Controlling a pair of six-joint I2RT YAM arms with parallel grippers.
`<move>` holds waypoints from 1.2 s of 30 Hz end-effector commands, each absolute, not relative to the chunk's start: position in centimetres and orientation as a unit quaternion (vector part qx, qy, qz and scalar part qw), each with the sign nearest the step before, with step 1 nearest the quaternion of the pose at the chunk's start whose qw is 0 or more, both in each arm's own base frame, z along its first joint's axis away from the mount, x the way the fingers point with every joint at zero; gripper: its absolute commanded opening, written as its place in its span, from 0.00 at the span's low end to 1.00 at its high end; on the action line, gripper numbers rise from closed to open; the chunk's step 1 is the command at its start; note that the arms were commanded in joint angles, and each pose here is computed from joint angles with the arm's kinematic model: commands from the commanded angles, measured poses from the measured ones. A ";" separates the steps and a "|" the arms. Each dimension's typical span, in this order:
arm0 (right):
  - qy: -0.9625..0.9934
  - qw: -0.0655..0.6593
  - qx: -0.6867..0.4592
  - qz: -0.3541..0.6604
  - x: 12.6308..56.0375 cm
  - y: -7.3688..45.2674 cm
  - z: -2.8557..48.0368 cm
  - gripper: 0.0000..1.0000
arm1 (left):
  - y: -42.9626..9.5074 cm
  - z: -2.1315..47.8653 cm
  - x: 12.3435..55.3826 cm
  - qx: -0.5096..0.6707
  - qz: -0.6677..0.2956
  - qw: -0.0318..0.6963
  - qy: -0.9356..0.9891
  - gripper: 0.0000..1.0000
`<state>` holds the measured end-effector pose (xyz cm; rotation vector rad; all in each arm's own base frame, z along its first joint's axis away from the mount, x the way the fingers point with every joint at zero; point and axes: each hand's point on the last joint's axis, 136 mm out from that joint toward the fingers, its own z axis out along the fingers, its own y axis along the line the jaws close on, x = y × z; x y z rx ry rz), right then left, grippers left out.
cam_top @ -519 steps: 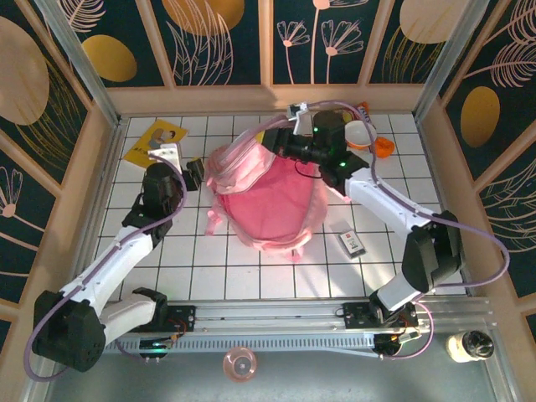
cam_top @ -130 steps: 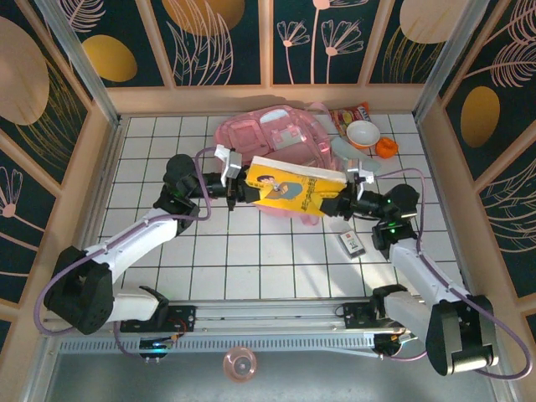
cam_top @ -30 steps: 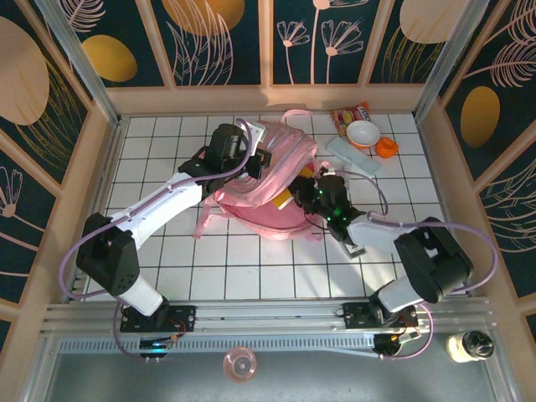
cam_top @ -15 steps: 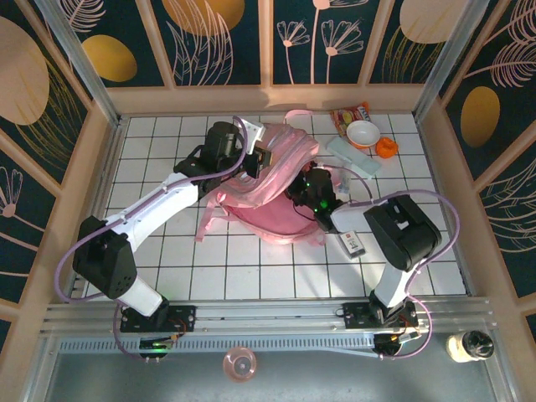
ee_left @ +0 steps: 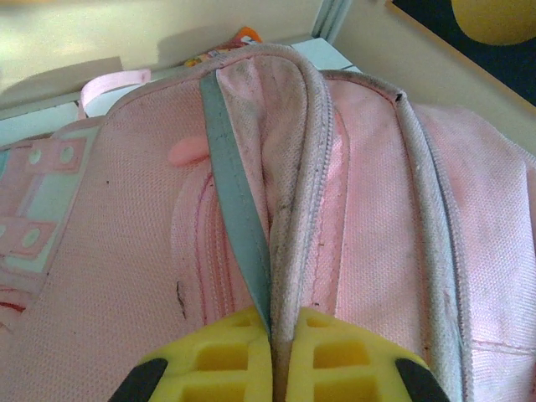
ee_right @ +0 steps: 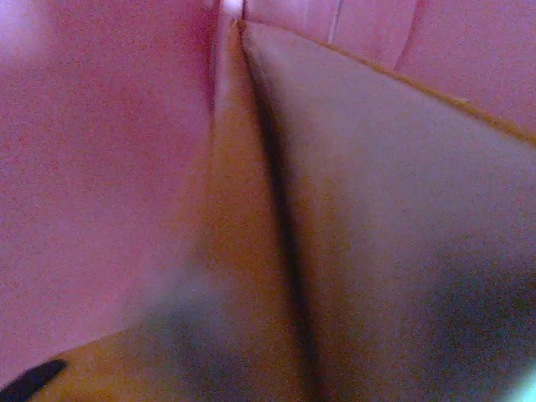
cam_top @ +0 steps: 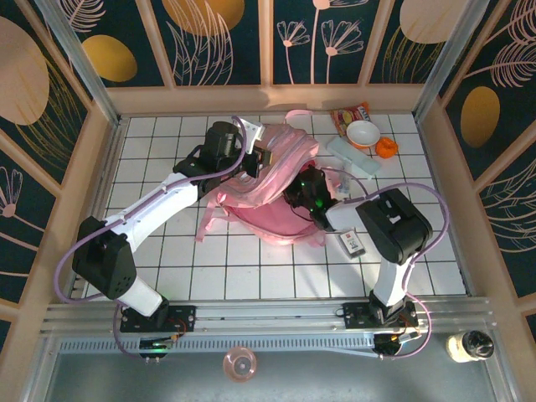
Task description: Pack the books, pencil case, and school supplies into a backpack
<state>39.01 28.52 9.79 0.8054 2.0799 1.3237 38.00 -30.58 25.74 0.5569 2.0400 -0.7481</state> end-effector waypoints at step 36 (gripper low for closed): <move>0.843 0.337 0.074 0.412 29.5 18.3 21.7 0.84 | -27.6 19.0 35.1 0.440 -0.194 0.402 0.779 0.00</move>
